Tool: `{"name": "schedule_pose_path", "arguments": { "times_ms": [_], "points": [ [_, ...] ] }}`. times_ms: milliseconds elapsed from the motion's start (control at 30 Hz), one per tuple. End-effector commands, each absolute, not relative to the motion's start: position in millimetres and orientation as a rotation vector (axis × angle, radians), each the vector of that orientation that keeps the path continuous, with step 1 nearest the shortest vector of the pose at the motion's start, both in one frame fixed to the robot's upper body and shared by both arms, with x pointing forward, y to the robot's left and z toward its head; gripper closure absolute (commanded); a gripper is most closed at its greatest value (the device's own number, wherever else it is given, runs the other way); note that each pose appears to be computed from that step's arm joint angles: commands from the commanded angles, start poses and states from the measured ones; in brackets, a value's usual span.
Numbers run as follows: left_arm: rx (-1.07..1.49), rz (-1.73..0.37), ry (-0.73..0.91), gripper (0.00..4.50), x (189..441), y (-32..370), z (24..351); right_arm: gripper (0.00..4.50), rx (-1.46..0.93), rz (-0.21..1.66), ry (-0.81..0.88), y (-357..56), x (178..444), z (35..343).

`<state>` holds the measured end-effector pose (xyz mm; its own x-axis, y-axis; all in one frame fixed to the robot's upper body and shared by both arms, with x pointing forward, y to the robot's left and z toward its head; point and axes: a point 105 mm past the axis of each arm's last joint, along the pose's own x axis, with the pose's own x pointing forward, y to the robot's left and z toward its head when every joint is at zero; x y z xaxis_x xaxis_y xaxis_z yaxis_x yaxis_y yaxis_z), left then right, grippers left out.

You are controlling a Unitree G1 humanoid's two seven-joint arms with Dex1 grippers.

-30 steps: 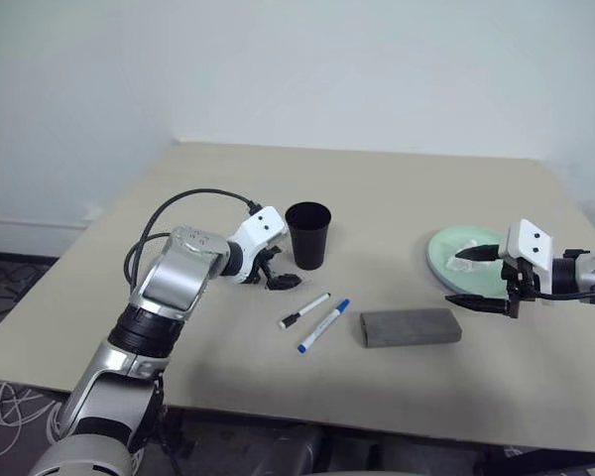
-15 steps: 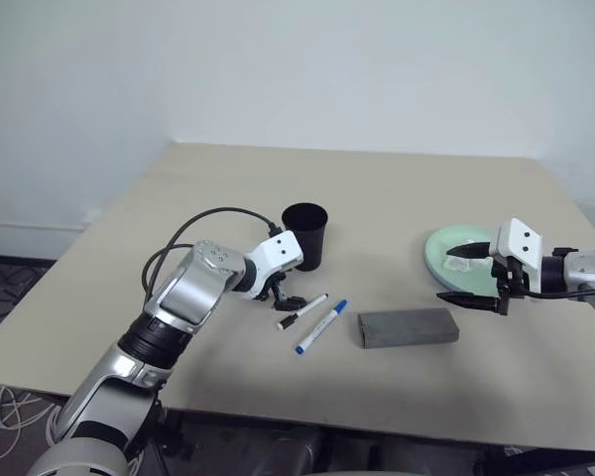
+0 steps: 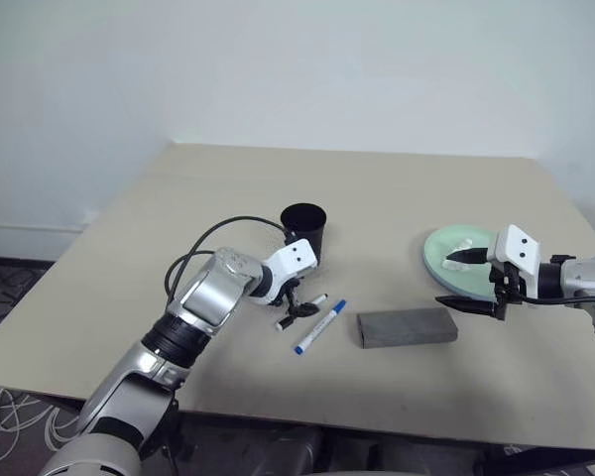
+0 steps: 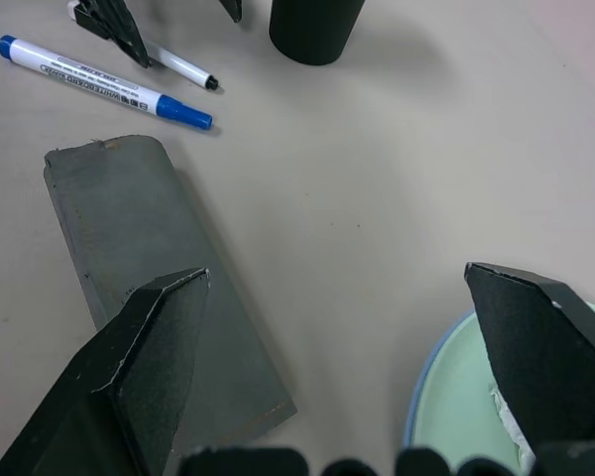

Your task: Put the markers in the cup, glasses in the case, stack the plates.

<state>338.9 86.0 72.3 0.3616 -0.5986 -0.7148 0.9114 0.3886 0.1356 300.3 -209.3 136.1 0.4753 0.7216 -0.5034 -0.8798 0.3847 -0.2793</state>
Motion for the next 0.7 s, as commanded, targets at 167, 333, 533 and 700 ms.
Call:
{"name": "schedule_pose_path", "arguments": {
  "times_ms": [167,333,533,700],
  "points": [
    [0.619,-1.053,0.629,1.93,340.7,78.4,75.7,0.0,-0.581,1.048,0.26,-205.5,300.0,150.3],
    [0.621,-1.061,0.665,3.71,335.7,80.0,68.5,0.0,-0.587,1.052,0.258,-205.7,299.6,151.8],
    [0.622,-1.065,0.677,3.71,333.2,82.3,66.9,0.0,-0.591,1.056,0.257,-204.7,299.3,152.4],
    [0.623,-1.058,0.679,3.71,333.8,84.2,67.1,0.0,-0.593,1.059,0.256,-202.9,299.9,152.3]
  ]
}}
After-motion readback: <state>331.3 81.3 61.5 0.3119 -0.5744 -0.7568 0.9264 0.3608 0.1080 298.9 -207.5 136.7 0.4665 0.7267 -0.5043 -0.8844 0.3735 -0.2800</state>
